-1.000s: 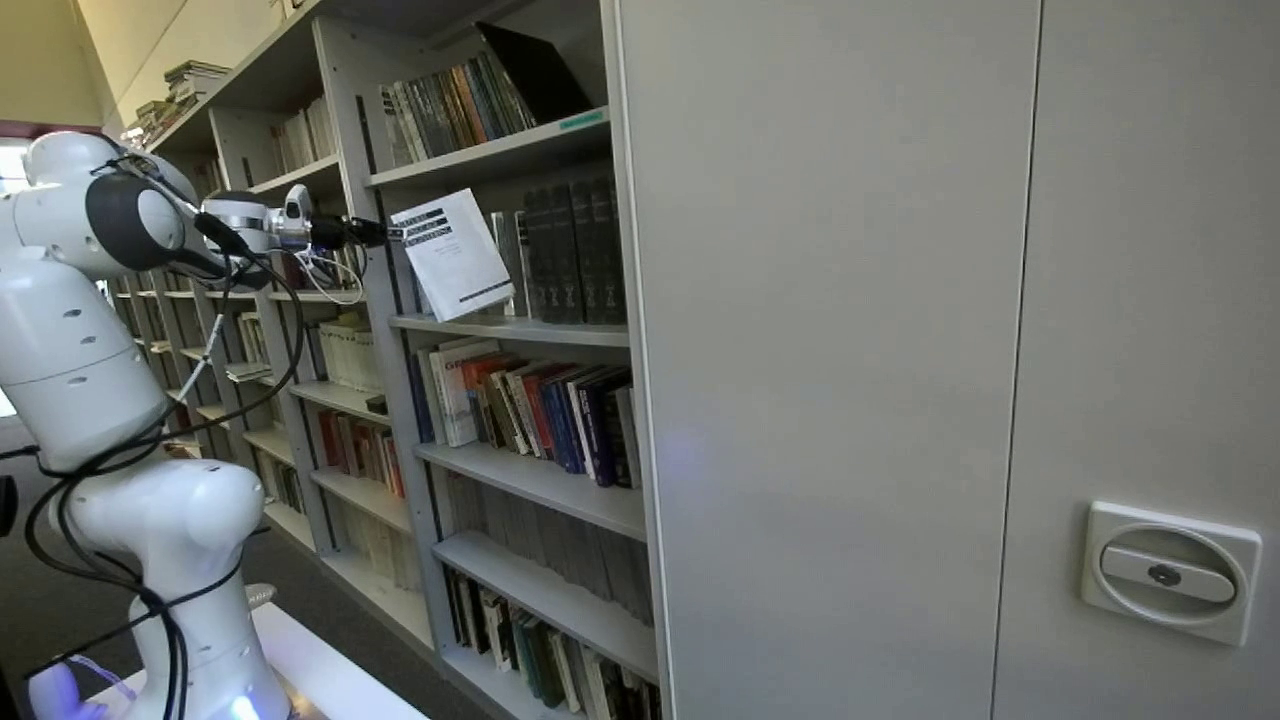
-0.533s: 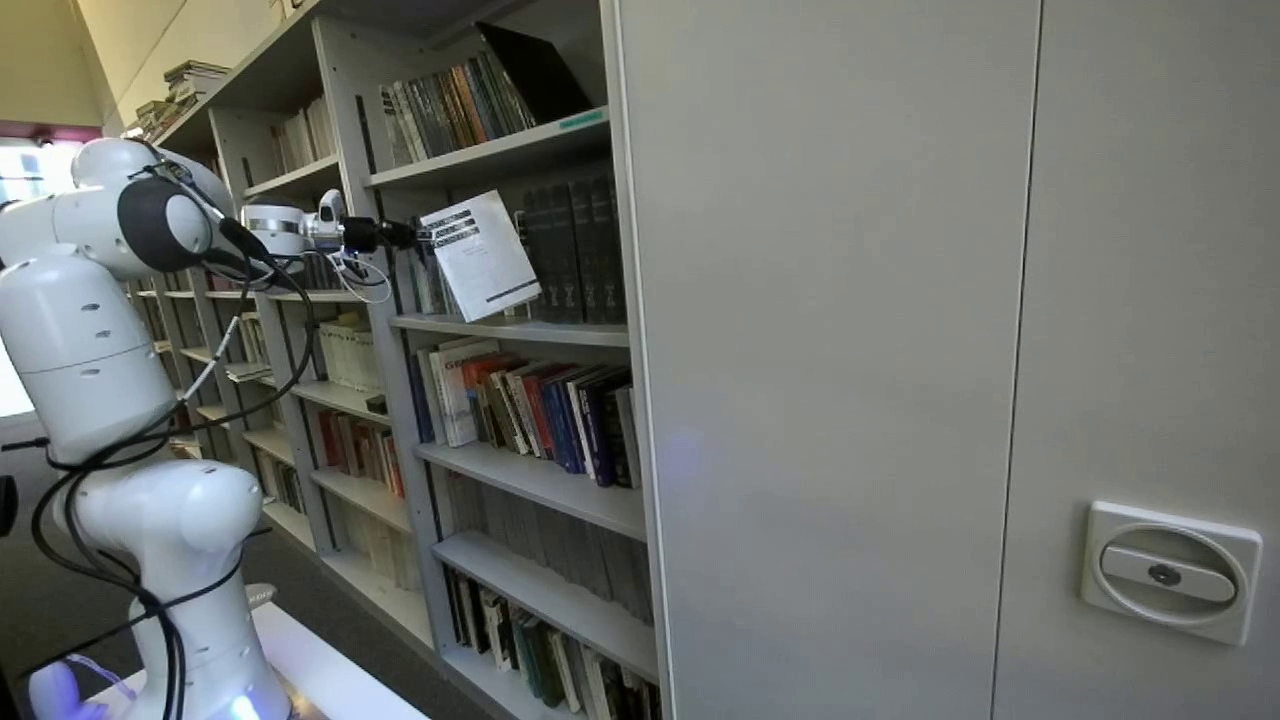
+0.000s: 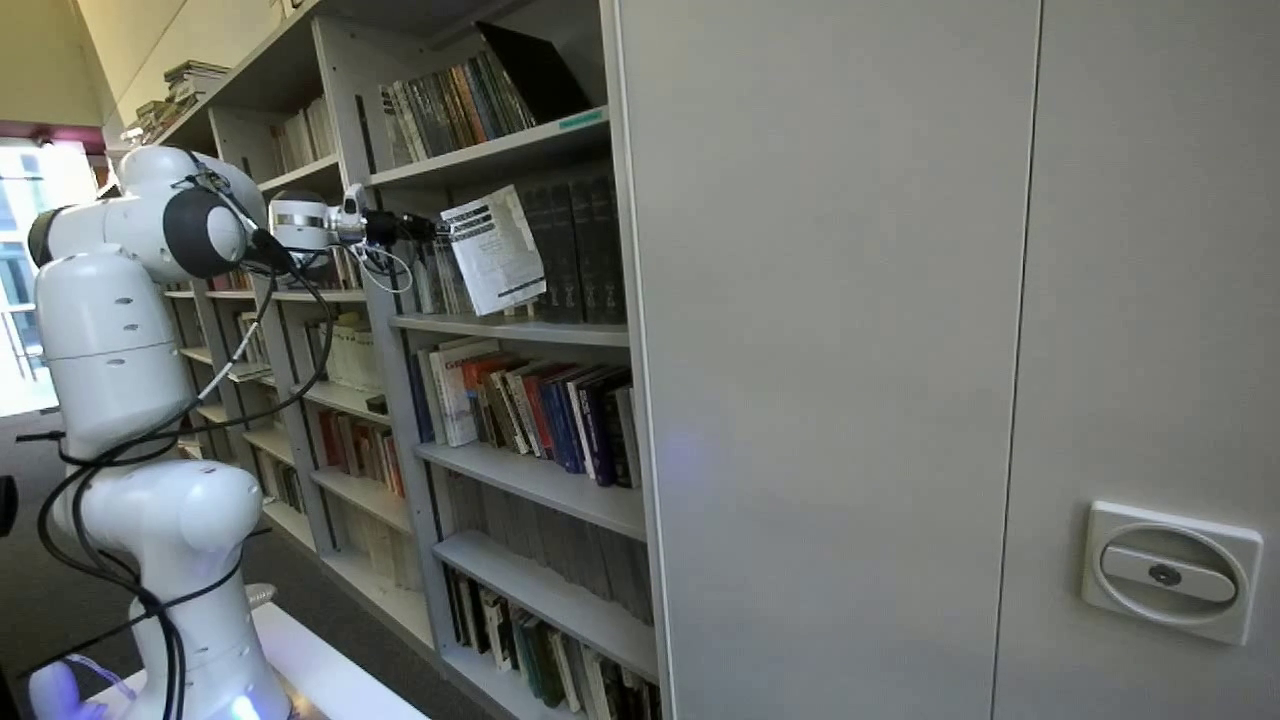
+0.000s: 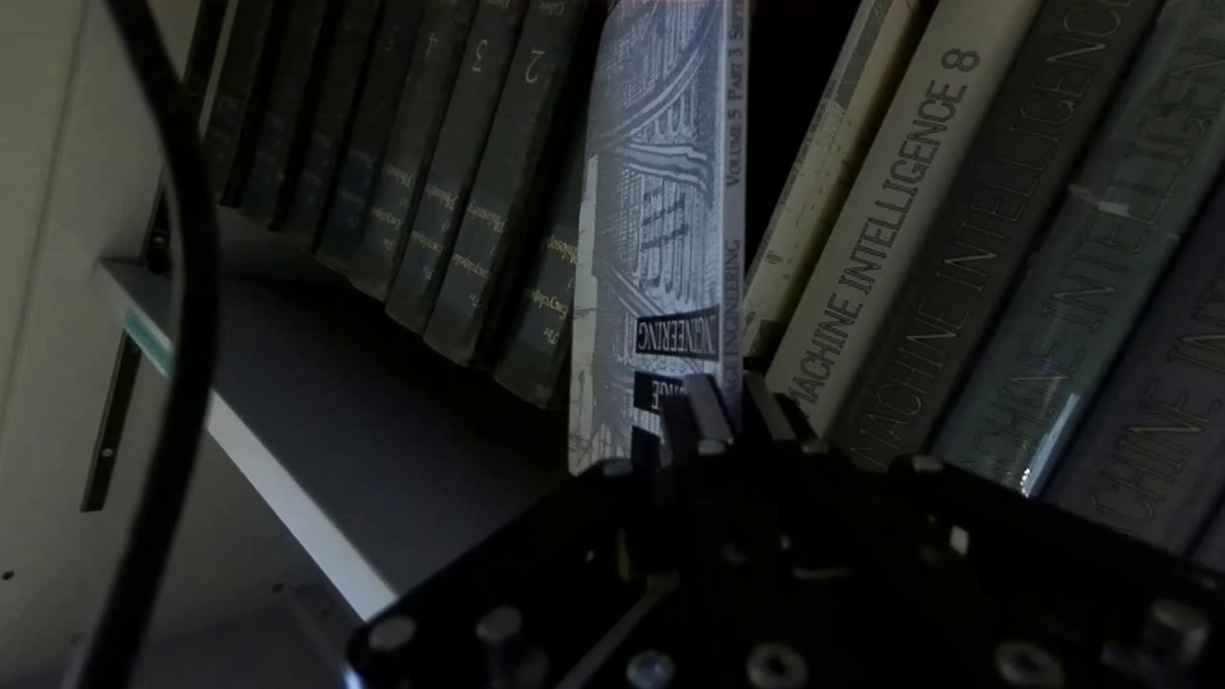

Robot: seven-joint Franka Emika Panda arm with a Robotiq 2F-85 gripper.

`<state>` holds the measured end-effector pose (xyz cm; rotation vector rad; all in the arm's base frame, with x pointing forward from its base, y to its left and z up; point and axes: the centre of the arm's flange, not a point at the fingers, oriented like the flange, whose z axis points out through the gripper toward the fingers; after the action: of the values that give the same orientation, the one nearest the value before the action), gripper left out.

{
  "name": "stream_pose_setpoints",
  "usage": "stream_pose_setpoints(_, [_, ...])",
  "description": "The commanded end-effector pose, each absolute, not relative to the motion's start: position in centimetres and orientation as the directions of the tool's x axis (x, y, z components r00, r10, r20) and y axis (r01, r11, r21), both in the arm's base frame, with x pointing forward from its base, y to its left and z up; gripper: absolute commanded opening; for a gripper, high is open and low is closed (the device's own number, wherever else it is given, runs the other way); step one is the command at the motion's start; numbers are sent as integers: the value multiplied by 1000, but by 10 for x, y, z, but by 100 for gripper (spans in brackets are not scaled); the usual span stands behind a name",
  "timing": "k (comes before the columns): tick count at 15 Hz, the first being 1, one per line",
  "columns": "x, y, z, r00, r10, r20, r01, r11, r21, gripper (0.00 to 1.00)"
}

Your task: Pick up two small books from the compartment of the book shelf and move them to the right.

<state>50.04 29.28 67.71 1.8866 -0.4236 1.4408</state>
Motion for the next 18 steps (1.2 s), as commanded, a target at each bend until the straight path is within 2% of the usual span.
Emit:
stream_pose_setpoints(1, [526, 295, 703, 310, 175, 935, -631, -698, 340, 2])
stream_pose_setpoints(5, [523, 309, 705, 282, 155, 947, -585, -754, 298, 2])
stream_pose_setpoints(10, [504, 343, 701, 242, 158, 957, -425, -870, 251, 2])
stream_pose_setpoints(15, [493, 349, 699, 238, 139, 961, -365, -904, 221, 2])
stream_pose_setpoints(18, [488, 344, 690, 265, -23, 964, -328, -942, 68, 2])
